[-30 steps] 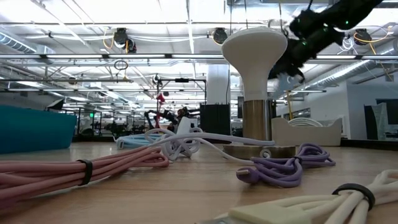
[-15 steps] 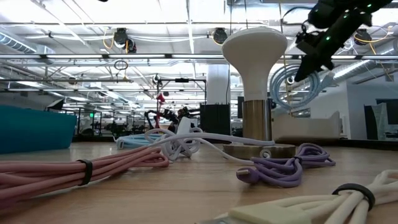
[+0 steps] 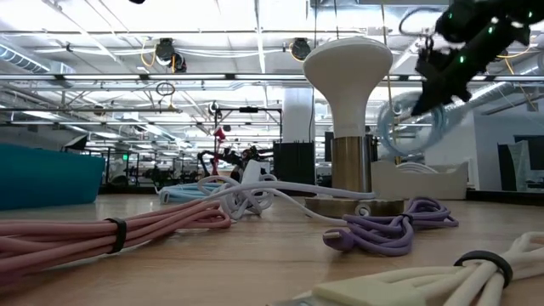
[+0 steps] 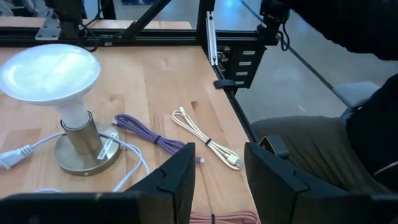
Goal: Pick & Place USB Port
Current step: Put the right blue HDMI cable into the gray bin
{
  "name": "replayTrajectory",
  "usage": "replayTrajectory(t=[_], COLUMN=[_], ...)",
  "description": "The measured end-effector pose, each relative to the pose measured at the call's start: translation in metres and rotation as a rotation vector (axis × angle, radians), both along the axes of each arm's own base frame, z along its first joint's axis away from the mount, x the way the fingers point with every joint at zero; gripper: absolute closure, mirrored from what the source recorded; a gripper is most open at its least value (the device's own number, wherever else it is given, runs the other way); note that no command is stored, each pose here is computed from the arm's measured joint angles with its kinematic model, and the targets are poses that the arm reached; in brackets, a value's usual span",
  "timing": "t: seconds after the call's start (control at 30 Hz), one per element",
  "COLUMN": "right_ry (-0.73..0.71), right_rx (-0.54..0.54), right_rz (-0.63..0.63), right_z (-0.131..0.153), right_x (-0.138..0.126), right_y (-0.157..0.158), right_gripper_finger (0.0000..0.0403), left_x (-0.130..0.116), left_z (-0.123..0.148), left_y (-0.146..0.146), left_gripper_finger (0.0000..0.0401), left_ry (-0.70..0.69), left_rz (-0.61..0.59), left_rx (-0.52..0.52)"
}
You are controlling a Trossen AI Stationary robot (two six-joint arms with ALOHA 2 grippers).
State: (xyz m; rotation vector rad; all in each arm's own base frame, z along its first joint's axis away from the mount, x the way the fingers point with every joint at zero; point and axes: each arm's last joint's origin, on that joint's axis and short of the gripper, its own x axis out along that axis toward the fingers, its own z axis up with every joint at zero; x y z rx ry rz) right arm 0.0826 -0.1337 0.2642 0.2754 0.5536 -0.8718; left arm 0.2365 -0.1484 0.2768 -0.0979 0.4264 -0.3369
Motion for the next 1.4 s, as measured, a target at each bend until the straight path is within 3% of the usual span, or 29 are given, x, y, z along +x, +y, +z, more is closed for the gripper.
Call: replayTrajectory(t=[0.2, 0.37, 0.7, 1.0, 1.13, 1.27, 1.4], right_ry=[0.002, 0.019, 0.069, 0.252, 0.301, 0.291, 0.262], right_rx=[-0.014, 0.017, 0.018, 0.033, 0.024, 0.017, -0.001], right_rz=[-0.050, -0.079, -0.136, -0.221, -0.255, -0.292, -0.314], right_z=[-0.042, -0.062, -0.066, -0.081, -0.081, -0.080, -0.076], right_x=[0.003, 0.004, 0.010, 0.021, 0.027, 0.029, 0.029], right_y=[-0.011, -0.021, -0.021, -0.023, -0.026, -0.027, -0.026], right_gripper_finger=[0.0389, 0.0389, 0.0390, 0.0374, 0.0386, 0.0392, 0.0373], left_x=[-0.002, -0.002, -0.002, -0.005, -0.006, -0.006, -0.006], left_z=[0.000, 0.000, 0.000, 0.000, -0.001, -0.002, -0.002], left_y=[-0.003, -0.003, -0.003, -0.007, -0.008, -0.008, -0.008], left_gripper_finger=[0.0261, 0.0261, 0.0261, 0.0261, 0.0261, 0.0261, 0.0261], left_ry=[-0.003, 0.003, 0.002, 0.003, 0.008, 0.013, 0.016], left_rz=[-0.005, -0.001, 0.006, -0.008, -0.009, -0.008, -0.005], left_rx=[0.003, -0.005, -0.002, -0.005, 0.000, 0.003, 0.009])
